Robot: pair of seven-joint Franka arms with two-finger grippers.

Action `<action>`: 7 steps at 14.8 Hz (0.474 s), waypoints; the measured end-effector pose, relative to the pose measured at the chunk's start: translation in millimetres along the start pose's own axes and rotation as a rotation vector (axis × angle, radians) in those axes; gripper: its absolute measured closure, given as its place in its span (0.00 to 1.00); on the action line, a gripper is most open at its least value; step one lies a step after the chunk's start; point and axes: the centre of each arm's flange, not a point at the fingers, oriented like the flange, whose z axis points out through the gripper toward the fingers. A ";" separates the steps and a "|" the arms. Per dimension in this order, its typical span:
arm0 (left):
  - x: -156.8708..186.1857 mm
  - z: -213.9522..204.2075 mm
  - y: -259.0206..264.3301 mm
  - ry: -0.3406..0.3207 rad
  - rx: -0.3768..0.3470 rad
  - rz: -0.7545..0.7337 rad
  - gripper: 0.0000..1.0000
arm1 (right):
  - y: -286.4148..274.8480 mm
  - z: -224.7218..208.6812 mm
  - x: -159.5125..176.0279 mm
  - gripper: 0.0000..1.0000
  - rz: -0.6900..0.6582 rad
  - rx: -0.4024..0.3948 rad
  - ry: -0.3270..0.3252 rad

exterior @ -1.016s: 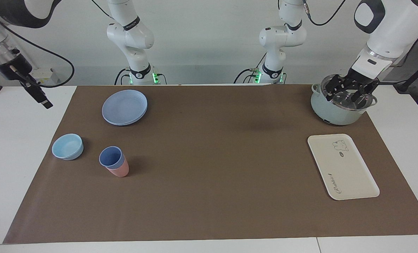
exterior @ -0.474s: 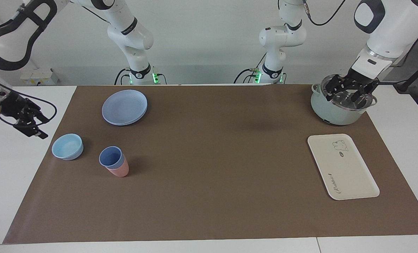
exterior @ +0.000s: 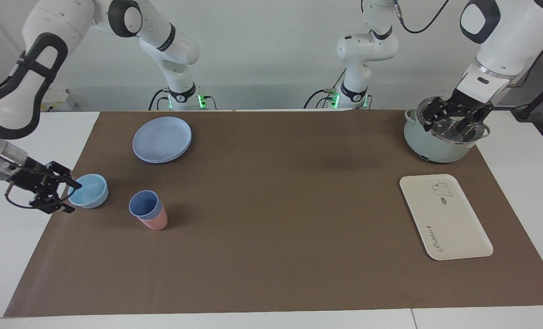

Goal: Place cup on tray
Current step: 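Reach the right gripper to the nested pink and blue cups and grasp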

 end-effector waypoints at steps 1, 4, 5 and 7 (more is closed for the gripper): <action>0.0 0.0 0.0 0.000 0.000 0.000 0.00 | -4.8 13.0 4.5 0.07 0.005 -0.008 -0.017; 0.0 0.0 0.0 0.000 0.000 0.000 0.00 | -15.2 48.9 7.0 0.06 0.024 -0.037 -0.055; 0.0 0.0 0.0 0.000 0.000 0.000 0.00 | -16.6 58.4 7.0 0.06 0.025 -0.045 -0.067; 0.0 0.2 0.0 0.000 0.000 0.000 0.00 | -21.7 74.7 0.4 0.04 0.018 -0.063 -0.081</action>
